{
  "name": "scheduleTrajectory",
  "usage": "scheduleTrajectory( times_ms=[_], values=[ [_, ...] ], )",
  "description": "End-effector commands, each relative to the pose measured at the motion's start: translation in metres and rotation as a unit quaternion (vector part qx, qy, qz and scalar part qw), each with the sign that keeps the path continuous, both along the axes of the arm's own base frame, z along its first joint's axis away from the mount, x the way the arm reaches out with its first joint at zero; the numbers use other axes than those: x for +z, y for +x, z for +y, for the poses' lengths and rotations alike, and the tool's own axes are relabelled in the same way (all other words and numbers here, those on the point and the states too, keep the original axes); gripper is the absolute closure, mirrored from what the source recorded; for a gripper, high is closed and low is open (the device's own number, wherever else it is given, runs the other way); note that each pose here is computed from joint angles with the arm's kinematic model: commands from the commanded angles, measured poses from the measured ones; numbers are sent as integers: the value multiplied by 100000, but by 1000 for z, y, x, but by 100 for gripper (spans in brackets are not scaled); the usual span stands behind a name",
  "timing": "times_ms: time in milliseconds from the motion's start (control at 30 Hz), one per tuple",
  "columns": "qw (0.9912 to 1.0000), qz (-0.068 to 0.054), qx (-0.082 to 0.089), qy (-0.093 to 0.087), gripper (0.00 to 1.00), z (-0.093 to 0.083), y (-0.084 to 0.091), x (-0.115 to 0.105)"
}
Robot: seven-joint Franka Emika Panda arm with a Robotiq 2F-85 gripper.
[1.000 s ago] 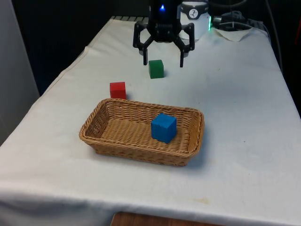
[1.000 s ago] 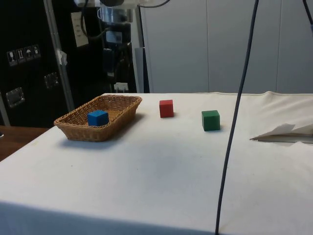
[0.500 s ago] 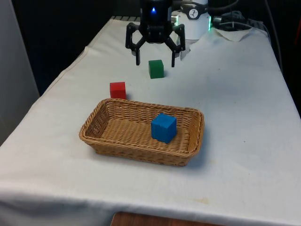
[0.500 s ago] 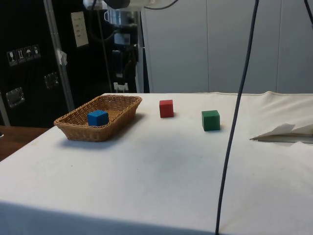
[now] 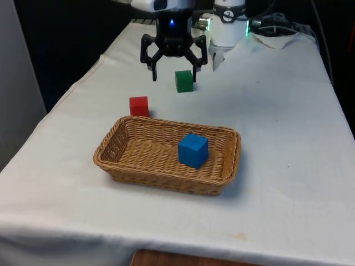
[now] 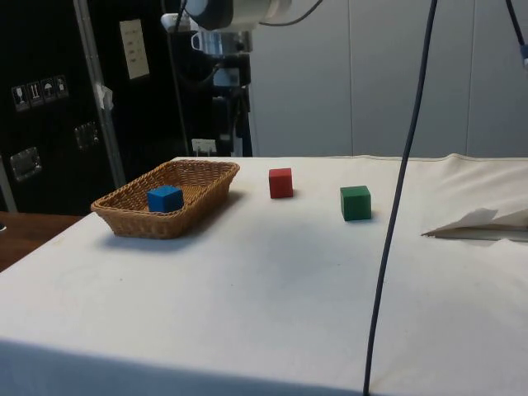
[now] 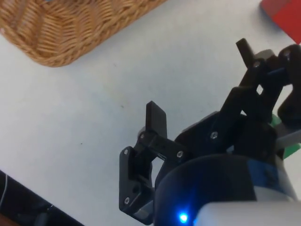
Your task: Pick up exactly two blocks and place them into the basket.
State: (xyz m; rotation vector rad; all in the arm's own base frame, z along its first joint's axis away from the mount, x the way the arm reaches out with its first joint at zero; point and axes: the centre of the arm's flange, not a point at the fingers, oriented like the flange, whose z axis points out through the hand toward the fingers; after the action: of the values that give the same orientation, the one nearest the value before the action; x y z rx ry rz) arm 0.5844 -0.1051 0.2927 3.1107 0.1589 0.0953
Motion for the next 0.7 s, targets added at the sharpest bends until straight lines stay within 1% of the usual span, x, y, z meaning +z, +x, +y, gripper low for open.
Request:
scheduleTrajectory(
  times_ms=[0, 133, 167, 233, 267, 300, 400, 467, 500, 567, 667],
  values=[
    [99998, 101, 525, 171, 0, -2, -1, -4],
    [99984, 958, 1512, -38, 0, -7, -4, -12],
    [99971, 1392, 1954, -195, 0, -11, -6, -17],
    [99950, 1863, 2539, -304, 0, -14, -8, -22],
    [99963, 1700, 2028, -610, 0, -12, -7, -19],
    [99942, 2027, 2728, -346, 0, -16, -9, -24],
    [99904, 2360, 3684, -266, 0, -25, -12, -32],
    [99893, 2337, 3975, -182, 0, -31, -15, -36],
    [99901, 2493, 3633, -528, 0, -28, -13, -35],
    [99878, 2287, 4378, -29, 0, -39, -19, -43],
    [99868, 1917, 4757, 242, 0, -46, -22, -48]
  ],
)
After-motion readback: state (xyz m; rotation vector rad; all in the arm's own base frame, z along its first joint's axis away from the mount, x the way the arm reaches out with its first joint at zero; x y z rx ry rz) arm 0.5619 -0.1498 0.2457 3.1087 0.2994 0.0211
